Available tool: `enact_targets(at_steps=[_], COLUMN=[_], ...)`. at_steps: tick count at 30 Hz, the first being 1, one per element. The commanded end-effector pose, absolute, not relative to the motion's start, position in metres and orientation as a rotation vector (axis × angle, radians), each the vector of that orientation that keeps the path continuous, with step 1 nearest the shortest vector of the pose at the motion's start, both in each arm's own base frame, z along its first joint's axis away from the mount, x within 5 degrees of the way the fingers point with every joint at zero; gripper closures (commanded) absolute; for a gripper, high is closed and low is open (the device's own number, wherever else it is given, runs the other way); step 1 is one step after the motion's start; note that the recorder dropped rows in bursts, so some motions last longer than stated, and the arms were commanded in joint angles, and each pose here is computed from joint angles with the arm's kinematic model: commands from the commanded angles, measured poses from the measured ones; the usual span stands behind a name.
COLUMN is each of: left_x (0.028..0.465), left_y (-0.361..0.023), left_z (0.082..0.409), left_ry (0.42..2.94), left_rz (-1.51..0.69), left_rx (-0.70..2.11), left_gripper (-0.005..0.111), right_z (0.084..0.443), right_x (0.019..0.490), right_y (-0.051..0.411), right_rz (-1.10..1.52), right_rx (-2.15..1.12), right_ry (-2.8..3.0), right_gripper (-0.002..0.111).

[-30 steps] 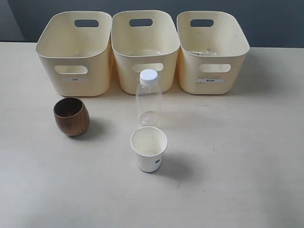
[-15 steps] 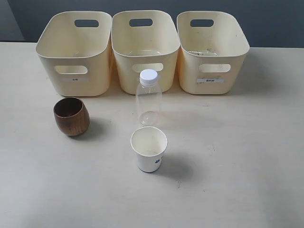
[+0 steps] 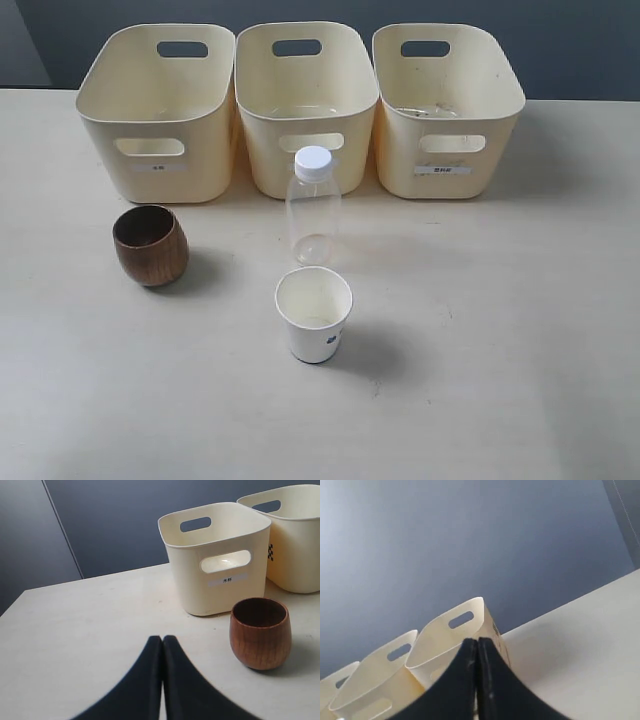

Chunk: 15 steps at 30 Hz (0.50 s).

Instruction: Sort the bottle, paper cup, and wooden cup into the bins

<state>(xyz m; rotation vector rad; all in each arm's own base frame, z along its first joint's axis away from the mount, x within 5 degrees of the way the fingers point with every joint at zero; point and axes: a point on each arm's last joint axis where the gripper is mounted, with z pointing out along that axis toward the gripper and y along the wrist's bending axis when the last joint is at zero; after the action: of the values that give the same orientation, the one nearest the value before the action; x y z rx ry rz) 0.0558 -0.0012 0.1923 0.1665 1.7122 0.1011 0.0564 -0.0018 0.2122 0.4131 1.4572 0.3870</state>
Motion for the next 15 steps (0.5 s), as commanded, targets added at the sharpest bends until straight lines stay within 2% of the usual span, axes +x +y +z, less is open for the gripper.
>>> enact_targets(at_steps=[1, 12, 15], left_x=[0.056, 0.056, 0.056], left_y=[-0.001, -0.001, -0.001], left_z=[0.192, 0.192, 0.192], left_ry=[1.708, 1.708, 1.708], left_rz=[0.093, 0.093, 0.093], left_rx=[0.164, 0.164, 0.164], left_gripper=[0.107, 0.107, 0.107], right_z=[0.216, 0.208, 0.234], right_x=[0.056, 0.056, 0.052], right_y=[-0.004, 0.001, 0.003], right_rz=[0.440, 0.506, 0.534], right_rx=[0.471, 0.503, 0.441], right_ry=[1.385, 1.482, 1.422], right_gripper=[0.109, 0.109, 0.109])
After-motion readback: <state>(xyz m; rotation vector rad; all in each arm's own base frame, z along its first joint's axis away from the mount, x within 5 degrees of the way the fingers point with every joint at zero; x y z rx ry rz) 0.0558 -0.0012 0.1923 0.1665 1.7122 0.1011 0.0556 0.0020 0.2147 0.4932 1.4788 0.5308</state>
